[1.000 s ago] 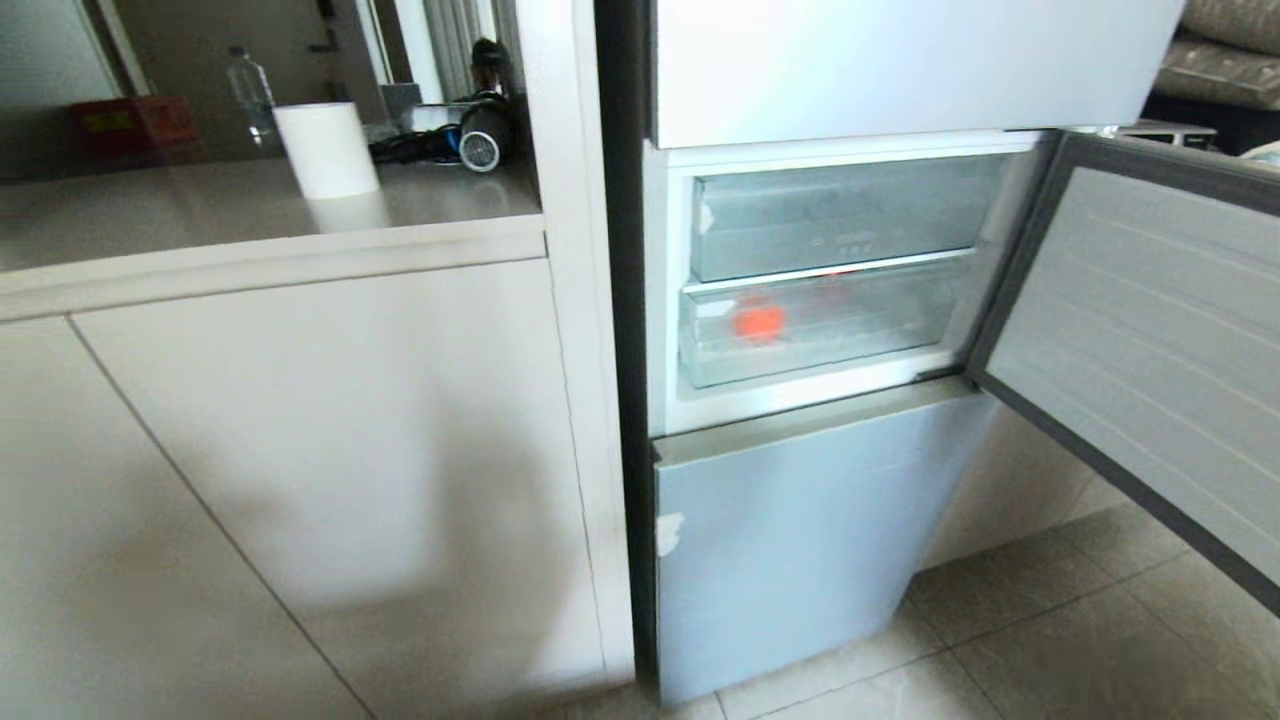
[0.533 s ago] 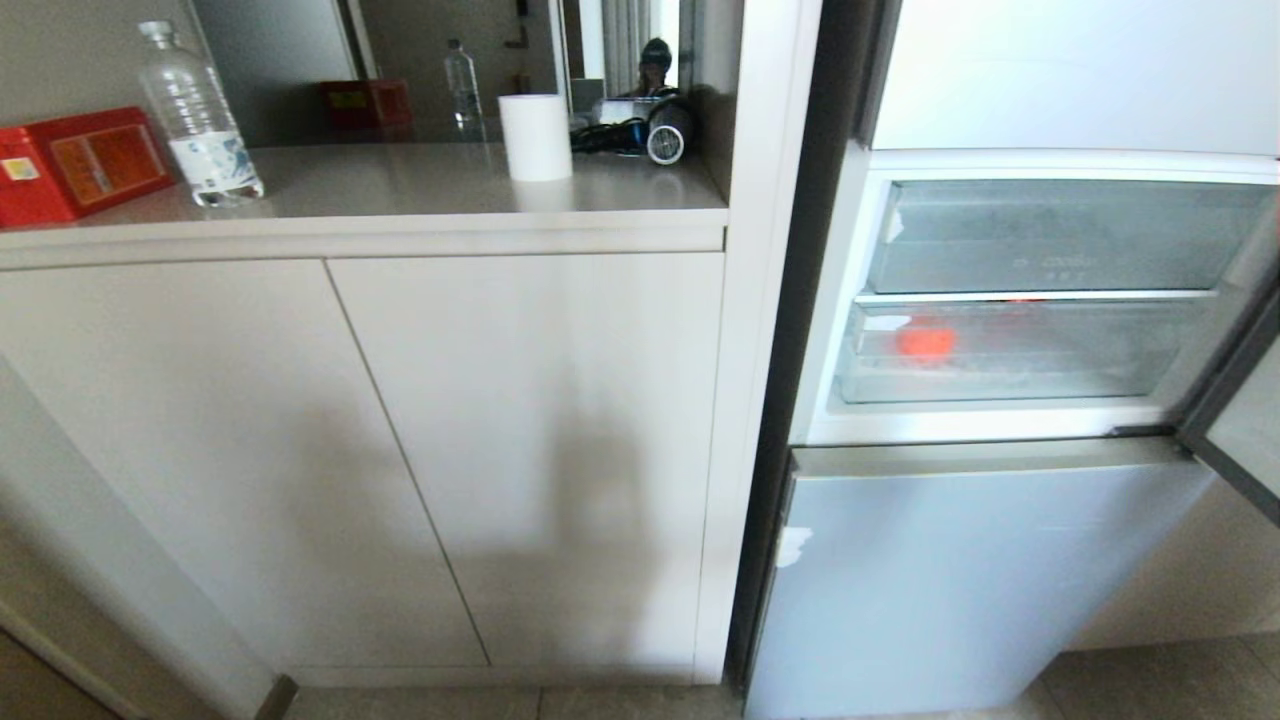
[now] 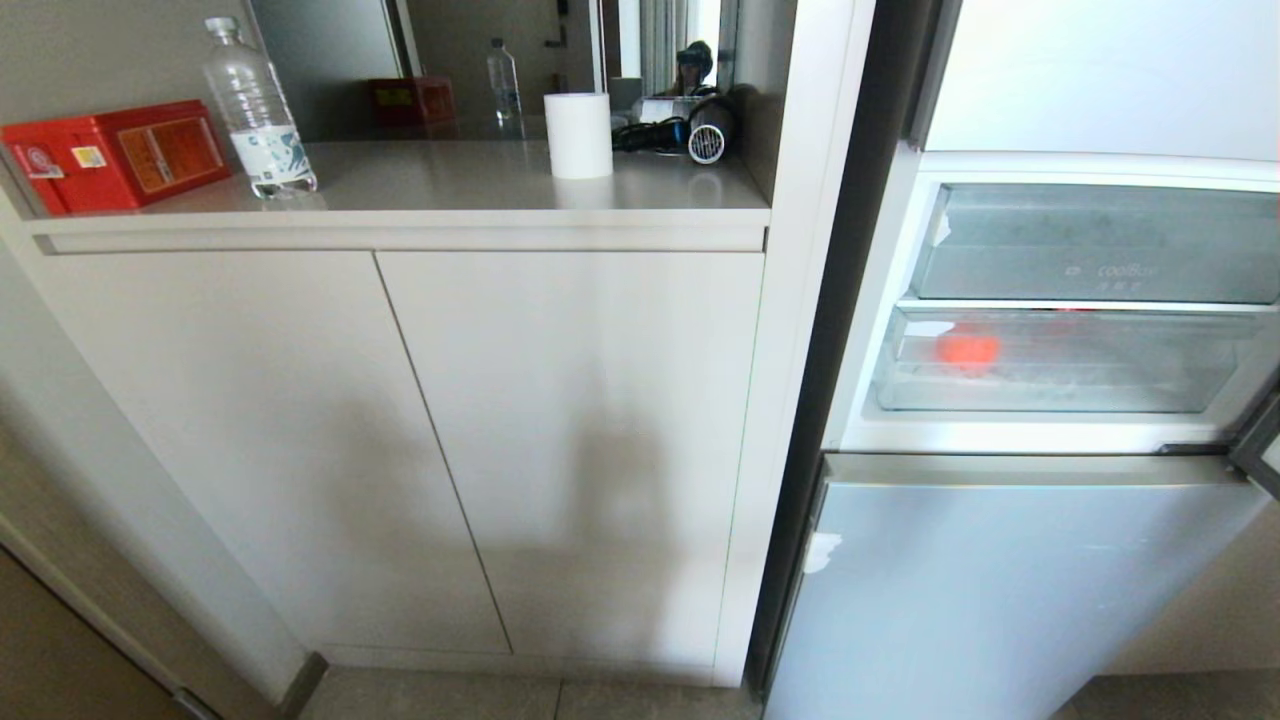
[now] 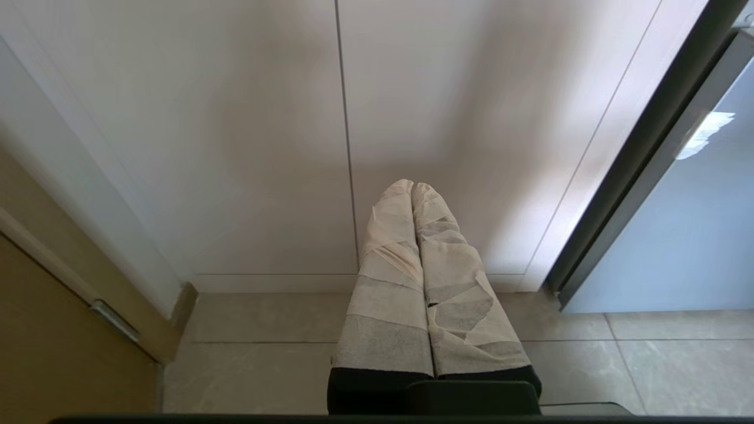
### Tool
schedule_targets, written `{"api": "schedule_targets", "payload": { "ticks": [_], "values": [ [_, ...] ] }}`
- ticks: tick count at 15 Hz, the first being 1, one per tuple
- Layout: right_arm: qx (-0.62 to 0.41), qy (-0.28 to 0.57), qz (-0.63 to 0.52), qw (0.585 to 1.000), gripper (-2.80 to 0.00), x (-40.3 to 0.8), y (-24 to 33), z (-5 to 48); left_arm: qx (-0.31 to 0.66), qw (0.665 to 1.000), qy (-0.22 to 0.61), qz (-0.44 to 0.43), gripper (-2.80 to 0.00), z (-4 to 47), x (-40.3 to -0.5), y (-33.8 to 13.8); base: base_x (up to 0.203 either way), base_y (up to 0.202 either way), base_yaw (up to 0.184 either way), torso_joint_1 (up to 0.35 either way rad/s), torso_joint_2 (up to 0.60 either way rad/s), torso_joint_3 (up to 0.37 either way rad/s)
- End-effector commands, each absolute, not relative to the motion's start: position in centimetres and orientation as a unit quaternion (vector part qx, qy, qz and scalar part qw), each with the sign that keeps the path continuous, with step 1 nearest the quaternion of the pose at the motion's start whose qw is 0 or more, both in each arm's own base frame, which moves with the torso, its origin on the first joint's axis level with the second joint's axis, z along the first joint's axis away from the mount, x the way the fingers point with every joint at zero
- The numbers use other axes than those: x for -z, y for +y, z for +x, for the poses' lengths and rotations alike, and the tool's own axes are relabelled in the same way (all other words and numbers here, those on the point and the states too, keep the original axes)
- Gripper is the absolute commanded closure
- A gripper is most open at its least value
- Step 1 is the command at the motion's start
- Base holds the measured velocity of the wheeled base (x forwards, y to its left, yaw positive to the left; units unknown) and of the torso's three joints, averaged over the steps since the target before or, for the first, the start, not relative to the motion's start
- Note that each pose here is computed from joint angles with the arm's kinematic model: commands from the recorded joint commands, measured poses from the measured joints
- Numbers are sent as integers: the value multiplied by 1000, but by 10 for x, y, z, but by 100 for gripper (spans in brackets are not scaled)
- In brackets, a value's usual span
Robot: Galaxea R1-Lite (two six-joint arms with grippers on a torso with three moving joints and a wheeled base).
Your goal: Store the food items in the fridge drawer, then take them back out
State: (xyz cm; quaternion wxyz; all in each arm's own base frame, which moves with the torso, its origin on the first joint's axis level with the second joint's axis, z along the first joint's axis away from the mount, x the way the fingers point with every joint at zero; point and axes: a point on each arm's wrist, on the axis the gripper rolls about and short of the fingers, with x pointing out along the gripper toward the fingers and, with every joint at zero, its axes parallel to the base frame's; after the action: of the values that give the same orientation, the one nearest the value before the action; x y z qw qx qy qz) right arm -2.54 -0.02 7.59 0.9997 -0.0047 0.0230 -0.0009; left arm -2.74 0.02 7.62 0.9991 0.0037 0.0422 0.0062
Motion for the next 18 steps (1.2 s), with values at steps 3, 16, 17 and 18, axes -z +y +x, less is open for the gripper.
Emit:
{"api": "schedule_targets", "payload": {
  "ticks": [3, 16, 17, 18],
  "values": [
    [1, 23, -3, 1000, 0, -76, 0, -25, -7, 999, 43, 4, 0, -27, -76, 0, 0, 0, 0, 0, 0, 0],
    [-40, 121, 31, 991, 0, -191, 3, 90, -7, 999, 43, 4, 0, -27, -76, 0, 0, 0, 0, 0, 0, 0],
    [-49, 130, 34, 990, 0, -191, 4, 109, -7, 999, 43, 4, 0, -27, -76, 0, 0, 0, 0, 0, 0, 0],
    [-60, 142, 36, 987, 0, -188, 7, 130, -7, 999, 43, 4, 0, -27, -76, 0, 0, 0, 0, 0, 0, 0]
  ]
}}
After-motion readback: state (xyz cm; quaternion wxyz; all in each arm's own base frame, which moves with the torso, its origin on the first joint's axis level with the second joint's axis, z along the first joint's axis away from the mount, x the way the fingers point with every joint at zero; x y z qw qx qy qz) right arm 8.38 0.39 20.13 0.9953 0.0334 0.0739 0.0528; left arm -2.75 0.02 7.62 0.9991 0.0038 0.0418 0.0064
